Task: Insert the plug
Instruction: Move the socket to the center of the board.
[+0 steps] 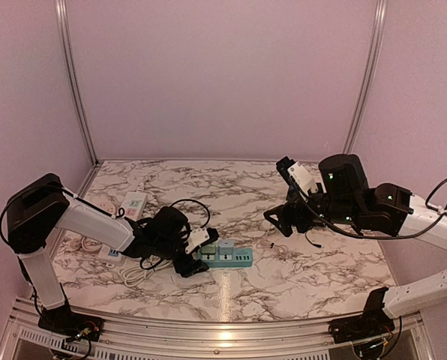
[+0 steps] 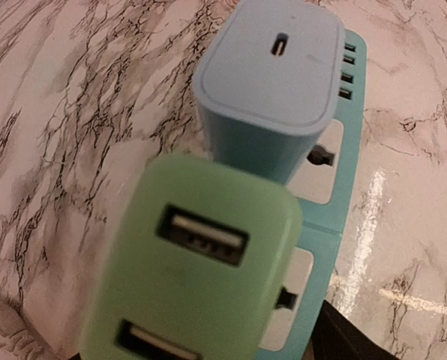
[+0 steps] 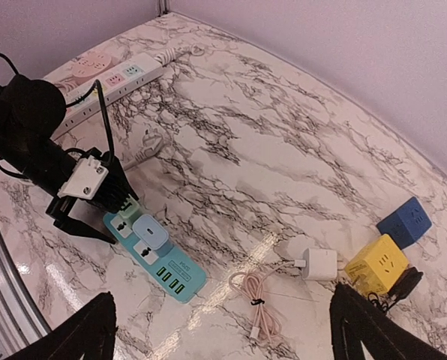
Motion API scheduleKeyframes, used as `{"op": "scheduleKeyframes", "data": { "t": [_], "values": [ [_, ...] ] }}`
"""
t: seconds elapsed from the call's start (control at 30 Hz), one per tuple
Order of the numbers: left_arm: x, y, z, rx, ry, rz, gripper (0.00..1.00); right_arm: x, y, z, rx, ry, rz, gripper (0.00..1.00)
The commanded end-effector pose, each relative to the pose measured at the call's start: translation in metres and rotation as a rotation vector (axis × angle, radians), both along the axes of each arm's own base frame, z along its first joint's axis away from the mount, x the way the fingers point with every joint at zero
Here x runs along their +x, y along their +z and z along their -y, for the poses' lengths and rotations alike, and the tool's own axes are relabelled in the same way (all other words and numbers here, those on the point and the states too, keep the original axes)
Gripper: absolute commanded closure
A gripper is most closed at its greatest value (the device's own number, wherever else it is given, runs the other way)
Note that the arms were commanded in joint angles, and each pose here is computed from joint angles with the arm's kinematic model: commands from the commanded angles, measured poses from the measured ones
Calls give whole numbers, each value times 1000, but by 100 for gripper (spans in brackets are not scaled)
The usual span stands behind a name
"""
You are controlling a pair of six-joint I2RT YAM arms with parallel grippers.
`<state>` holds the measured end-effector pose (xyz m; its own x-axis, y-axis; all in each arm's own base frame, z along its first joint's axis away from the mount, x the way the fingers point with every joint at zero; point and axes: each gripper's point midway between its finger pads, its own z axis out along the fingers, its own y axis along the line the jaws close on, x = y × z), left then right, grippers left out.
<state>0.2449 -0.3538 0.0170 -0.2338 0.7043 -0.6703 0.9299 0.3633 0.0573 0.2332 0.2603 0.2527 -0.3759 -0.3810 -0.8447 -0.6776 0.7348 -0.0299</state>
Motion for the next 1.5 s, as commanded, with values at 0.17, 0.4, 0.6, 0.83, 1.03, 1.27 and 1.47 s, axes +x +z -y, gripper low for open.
{"op": "scheduleKeyframes", "data": {
  "t": [0.17, 0.4, 0.6, 0.83, 1.03, 1.27, 1.47],
  "values": [
    [8, -8, 15, -69, 46, -55, 44, -2, 8, 2, 31, -12, 4, 7],
    [62, -13, -12, -71, 348, -5, 48, 0, 15, 6, 32, -28, 19, 7],
    [116, -9, -20, -90, 574, 23, 46, 7, 22, 21, 16, -114, 47, 6],
    [190, -28, 3, 17, 757, 54, 45, 33, 29, 59, -21, -383, 135, 2],
    [251, -30, 19, -51, 951, -92, 42, 77, 39, 97, 18, -586, 144, 1],
    [242, -17, 51, -242, 910, -255, 13, 157, 1, 152, 166, -688, -71, 1],
    [212, 14, 50, -354, 871, -316, 1, 222, -39, 186, 211, -766, -214, 2]
  ]
}}
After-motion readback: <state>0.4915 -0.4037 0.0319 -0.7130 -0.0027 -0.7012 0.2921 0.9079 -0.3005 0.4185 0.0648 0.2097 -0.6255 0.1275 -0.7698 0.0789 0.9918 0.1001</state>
